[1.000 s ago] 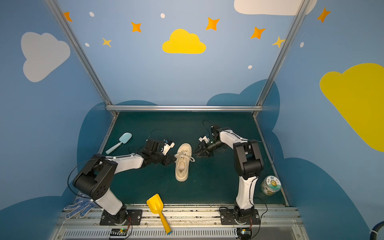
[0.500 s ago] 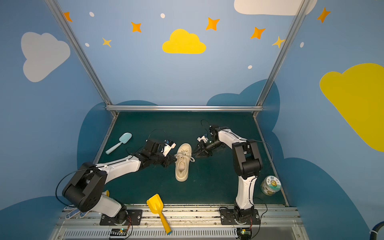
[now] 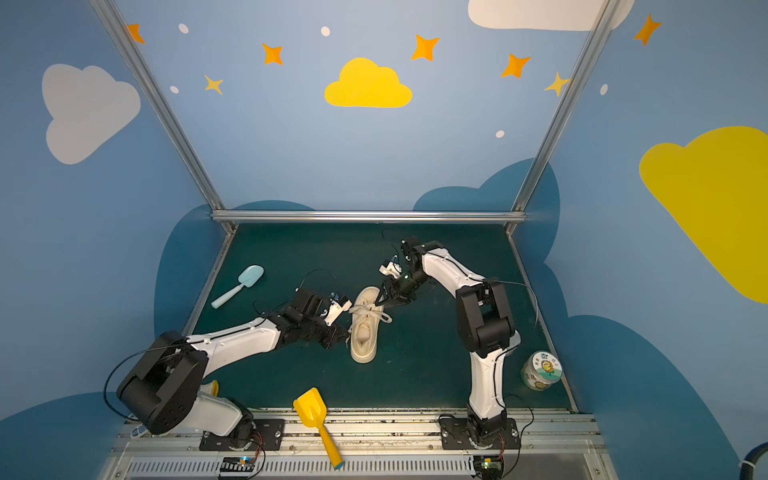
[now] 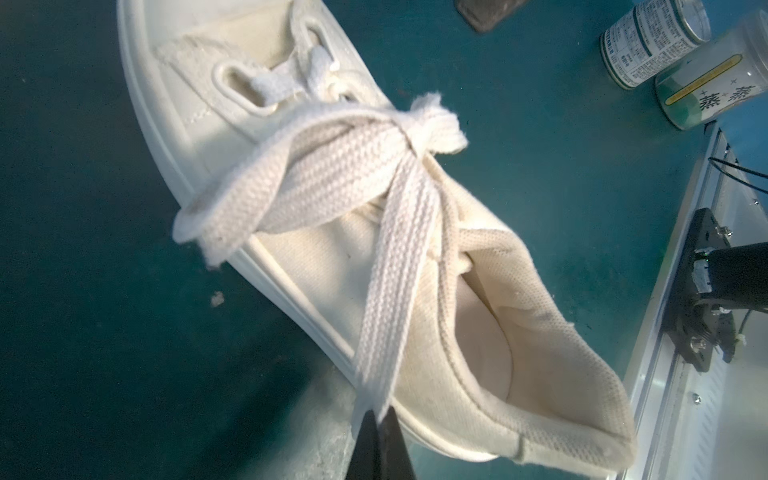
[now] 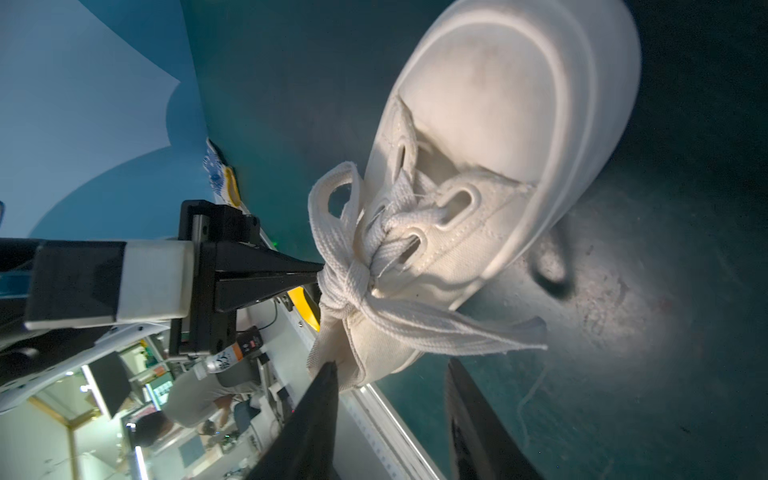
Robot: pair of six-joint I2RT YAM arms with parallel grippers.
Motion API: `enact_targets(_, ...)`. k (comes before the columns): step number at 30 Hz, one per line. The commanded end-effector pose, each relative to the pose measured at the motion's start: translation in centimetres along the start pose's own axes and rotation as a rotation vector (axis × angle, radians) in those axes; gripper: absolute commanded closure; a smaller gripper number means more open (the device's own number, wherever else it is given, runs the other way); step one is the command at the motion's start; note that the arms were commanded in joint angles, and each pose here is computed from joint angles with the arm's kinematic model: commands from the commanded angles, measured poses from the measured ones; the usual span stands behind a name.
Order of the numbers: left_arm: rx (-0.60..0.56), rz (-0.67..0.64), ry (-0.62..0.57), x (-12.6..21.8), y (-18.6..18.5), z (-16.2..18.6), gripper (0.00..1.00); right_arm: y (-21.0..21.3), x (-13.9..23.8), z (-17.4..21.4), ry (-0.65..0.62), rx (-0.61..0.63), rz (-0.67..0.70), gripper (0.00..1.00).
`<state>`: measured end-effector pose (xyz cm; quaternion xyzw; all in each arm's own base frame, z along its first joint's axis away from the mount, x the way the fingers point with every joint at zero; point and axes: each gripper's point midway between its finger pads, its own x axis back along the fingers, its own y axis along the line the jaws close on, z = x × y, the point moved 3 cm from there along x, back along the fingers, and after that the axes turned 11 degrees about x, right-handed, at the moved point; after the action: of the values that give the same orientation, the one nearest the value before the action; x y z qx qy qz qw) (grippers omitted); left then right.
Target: Tie the shoes
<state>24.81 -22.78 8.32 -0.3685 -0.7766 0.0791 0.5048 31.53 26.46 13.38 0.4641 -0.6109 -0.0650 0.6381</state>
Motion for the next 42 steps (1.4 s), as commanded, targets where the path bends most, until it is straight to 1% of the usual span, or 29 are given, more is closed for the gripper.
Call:
enact_targets(1, 0.003, 0.0, 0.004, 0.1, -0.1, 0.3, 0.96, 0.2, -0.5, -0.3, 0.028, 0.105, 0.061, 0.56)
enact_targets(6, 0.01, 0.015, -0.003, -0.6, 0.0, 0.0, 0.95, 1.3, -1.1, -1.5, 0.006, 0.21, 0.079, 0.54)
enact_targets(11, 0.018, 0.015, -0.002, -1.0, 0.2, 0.0, 0.95, 2.1, -1.9, -2.8, 0.008, 0.273, 0.081, 0.52)
enact_targets(14, 0.017, 0.015, -0.006, -0.9, 0.2, 0.1, 0.95, 2.3, -2.8, -3.1, 0.032, 0.306, 0.101, 0.52)
enact_targets(19, 0.016, 0.015, -0.012, -0.8, 0.2, 0.0, 0.95, 2.4, -4.3, -3.2, 0.062, 0.338, 0.111, 0.52)
enact_targets(28, 0.025, 0.01, -0.014, -0.9, 0.4, -0.1, 0.95, 2.5, -5.6, -3.1, 0.098, 0.382, 0.144, 0.54)
enact_targets(32, 0.035, 0.012, -0.018, -0.8, 0.5, -0.3, 0.95, 2.2, -6.1, -2.8, 0.111, 0.387, 0.162, 0.57)
enact_targets(37, 0.044, 0.01, -0.019, -0.8, 0.7, -0.3, 0.95, 2.4, -6.4, -2.7, 0.109, 0.403, 0.179, 0.64)
enact_targets(42, 0.054, 0.009, -0.025, -0.6, 0.9, -0.5, 0.95, 2.4, -6.6, -2.2, 0.113, 0.414, 0.199, 0.61)
